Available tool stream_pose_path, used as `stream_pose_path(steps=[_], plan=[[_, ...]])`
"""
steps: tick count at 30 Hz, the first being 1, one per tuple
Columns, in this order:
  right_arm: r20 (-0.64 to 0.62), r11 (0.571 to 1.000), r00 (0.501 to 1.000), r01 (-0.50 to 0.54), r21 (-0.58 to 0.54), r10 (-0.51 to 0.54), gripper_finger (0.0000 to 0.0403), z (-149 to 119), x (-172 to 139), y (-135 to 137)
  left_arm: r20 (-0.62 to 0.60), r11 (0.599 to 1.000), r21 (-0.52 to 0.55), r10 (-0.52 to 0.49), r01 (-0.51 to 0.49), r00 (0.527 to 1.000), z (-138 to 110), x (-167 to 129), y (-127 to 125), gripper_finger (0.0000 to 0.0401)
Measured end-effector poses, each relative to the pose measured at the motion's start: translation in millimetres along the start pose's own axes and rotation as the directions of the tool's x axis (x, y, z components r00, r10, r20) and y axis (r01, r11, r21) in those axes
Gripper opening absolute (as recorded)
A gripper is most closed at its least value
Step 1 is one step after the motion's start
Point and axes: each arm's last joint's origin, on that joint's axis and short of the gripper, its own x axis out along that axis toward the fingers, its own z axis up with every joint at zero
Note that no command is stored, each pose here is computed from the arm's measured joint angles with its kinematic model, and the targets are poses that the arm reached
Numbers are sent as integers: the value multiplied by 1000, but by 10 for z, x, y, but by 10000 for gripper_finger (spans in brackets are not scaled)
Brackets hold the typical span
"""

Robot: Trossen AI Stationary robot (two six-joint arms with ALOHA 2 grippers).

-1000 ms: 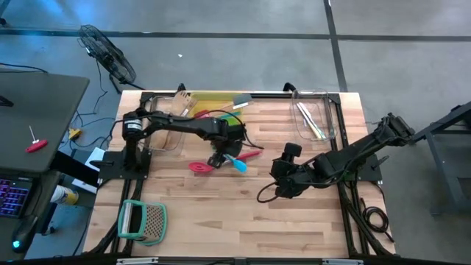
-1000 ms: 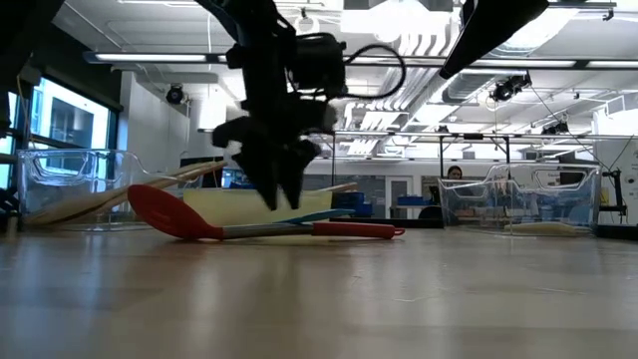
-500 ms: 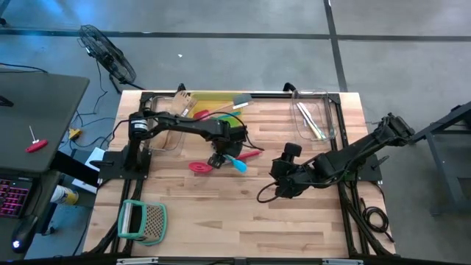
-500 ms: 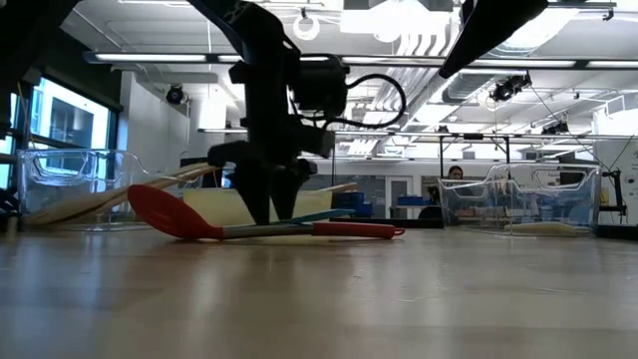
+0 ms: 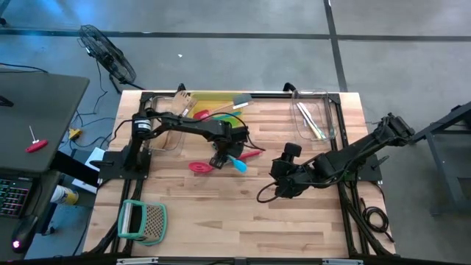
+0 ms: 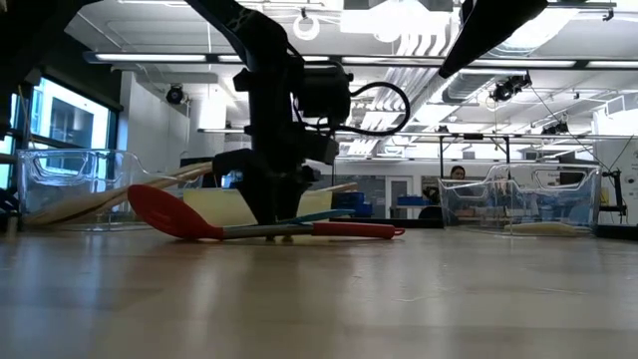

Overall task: Pick & Place Kitchen Items
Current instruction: Put the blue spatula into the yellow bin

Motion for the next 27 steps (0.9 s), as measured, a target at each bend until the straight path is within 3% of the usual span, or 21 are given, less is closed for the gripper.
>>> stream_pose_path(steps=[9,19,27], plan=[[5,1000,1000,5,2,-5,219,3,0,-1,3,1000,0,19,-19,1000,9,10,11,18],[8,1000,1000,4,3,-4,219,6,0,1,-68,997,-55,57,-61,996,6,-33,20,10],[8,1000,1000,4,3,-5,219,6,0,1,-151,993,-80,71,-83,986,119,-372,77,10]])
